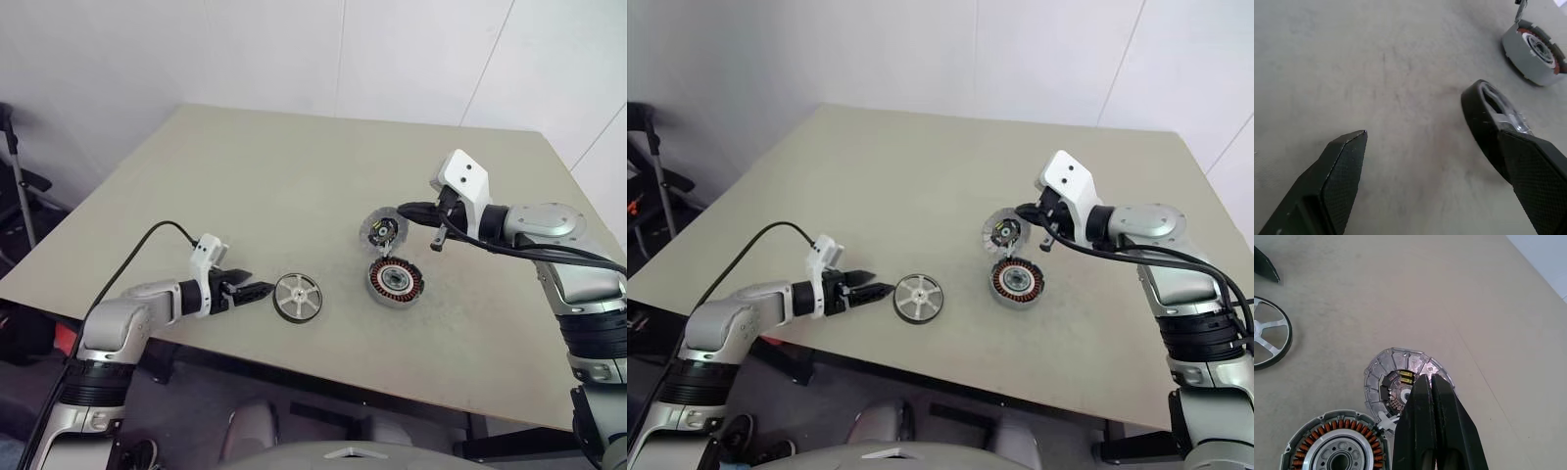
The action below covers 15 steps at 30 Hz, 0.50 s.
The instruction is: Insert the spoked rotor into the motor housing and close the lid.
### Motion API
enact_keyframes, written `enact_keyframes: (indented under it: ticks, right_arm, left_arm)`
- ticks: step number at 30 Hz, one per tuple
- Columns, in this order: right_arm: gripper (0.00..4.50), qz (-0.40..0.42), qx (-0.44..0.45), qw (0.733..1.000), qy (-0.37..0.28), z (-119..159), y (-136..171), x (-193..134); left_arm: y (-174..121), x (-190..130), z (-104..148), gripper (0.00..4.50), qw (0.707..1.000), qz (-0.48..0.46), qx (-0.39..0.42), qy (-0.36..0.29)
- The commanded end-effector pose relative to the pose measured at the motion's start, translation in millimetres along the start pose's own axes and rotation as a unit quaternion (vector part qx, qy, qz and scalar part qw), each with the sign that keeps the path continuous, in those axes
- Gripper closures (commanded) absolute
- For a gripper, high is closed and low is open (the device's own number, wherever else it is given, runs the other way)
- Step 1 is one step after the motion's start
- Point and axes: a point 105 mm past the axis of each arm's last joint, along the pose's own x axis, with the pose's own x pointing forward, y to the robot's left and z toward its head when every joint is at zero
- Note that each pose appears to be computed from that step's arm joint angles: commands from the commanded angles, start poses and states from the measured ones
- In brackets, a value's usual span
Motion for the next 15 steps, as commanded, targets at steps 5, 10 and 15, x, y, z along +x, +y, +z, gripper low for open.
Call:
enact_keyframes:
  ticks: [5, 10, 15]
  right_arm:
    - [4.47, 0.003, -0.022, 1.000, -0.006, 9, 0, -1]
    - [4.47, 0.002, -0.025, 1.000, -0.007, 10, -1, 0]
    - [4.47, 0.002, -0.025, 1.000, -0.006, 9, -1, 0]
  left_arm:
    - [-28, 0, 2, 0.00, 0.996, -0.064, -0.062, 0.014]
    - [-38, 21, -14, 0.00, 0.989, -0.076, -0.115, 0.047]
    - [-40, 31, -17, 0.00, 0.984, -0.071, -0.159, 0.044]
